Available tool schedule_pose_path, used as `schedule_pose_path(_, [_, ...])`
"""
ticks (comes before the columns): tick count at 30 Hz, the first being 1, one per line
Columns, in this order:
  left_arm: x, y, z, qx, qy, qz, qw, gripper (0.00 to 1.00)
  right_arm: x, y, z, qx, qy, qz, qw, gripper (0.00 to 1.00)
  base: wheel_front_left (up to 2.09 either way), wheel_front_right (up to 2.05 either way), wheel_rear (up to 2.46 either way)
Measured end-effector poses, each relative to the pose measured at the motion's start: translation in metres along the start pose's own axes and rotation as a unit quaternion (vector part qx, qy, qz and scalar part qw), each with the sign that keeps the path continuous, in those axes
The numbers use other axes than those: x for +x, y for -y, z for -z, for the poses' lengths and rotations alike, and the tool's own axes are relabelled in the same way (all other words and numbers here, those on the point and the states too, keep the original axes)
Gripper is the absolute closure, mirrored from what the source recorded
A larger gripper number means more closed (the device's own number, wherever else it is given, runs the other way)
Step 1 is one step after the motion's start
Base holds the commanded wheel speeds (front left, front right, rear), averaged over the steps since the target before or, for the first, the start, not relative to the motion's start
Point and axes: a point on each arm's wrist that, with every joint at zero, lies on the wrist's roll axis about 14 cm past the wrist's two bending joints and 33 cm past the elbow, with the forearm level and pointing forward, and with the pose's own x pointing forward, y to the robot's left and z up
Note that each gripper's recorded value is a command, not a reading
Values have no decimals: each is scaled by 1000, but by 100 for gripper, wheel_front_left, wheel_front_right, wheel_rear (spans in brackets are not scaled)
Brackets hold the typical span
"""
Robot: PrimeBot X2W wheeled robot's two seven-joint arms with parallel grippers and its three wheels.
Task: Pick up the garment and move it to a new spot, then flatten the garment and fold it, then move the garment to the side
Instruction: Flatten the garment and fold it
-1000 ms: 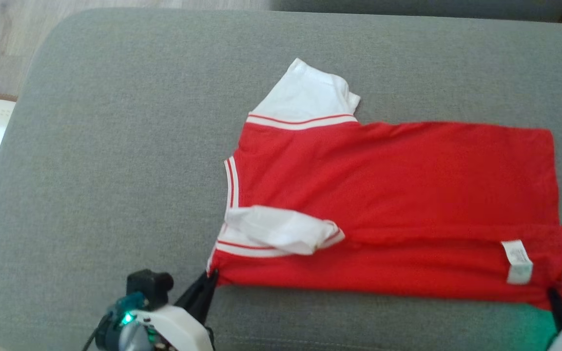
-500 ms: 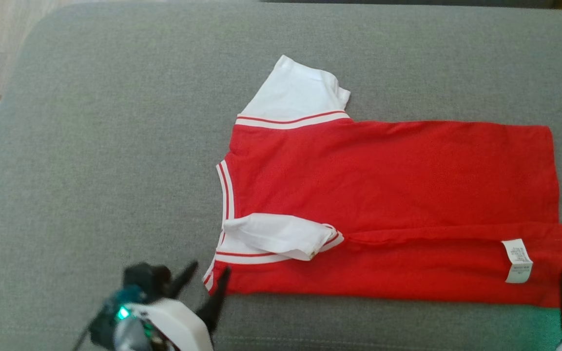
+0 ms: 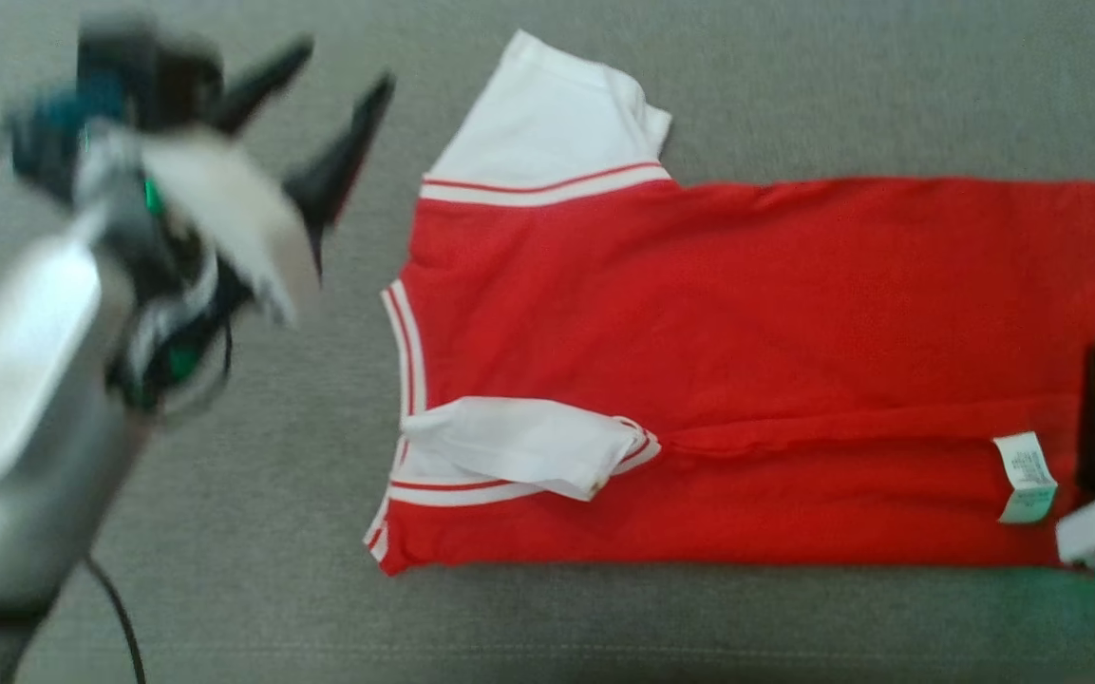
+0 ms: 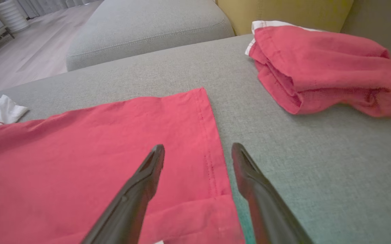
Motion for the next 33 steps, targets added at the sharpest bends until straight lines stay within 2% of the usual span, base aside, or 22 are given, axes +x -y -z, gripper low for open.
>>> schedule_pose_path(5, [46, 5, 4, -11, -42, 48, 998, 0, 11, 2, 1, -2, 0, 4, 1000, 0, 0, 0, 0])
schedule_pose_path(7, [66, 7, 12, -35, -61, 59, 996, 0, 12, 7, 4, -2, -4, 13, 1000, 0, 0, 0, 0])
schedule_pose_path(14, [109, 3, 72, -33, -144, 57, 987, 0, 4, 33, 16, -3, -15, 52, 999, 0, 0, 0, 0])
schedule_pose_path(20, [133, 17, 96, -11, -168, 85, 982, 0, -4, 53, 24, -3, -22, 84, 996, 0, 0, 0, 0])
schedule_pose_path(26, [144, 3, 112, 8, -192, 70, 979, 0, -13, 65, 29, 5, -23, 104, 994, 0, 0, 0, 0])
schedule_pose_path(33, [151, 6, 119, 14, -199, 73, 977, 0, -19, 67, 32, 9, -24, 112, 993, 0, 0, 0, 0])
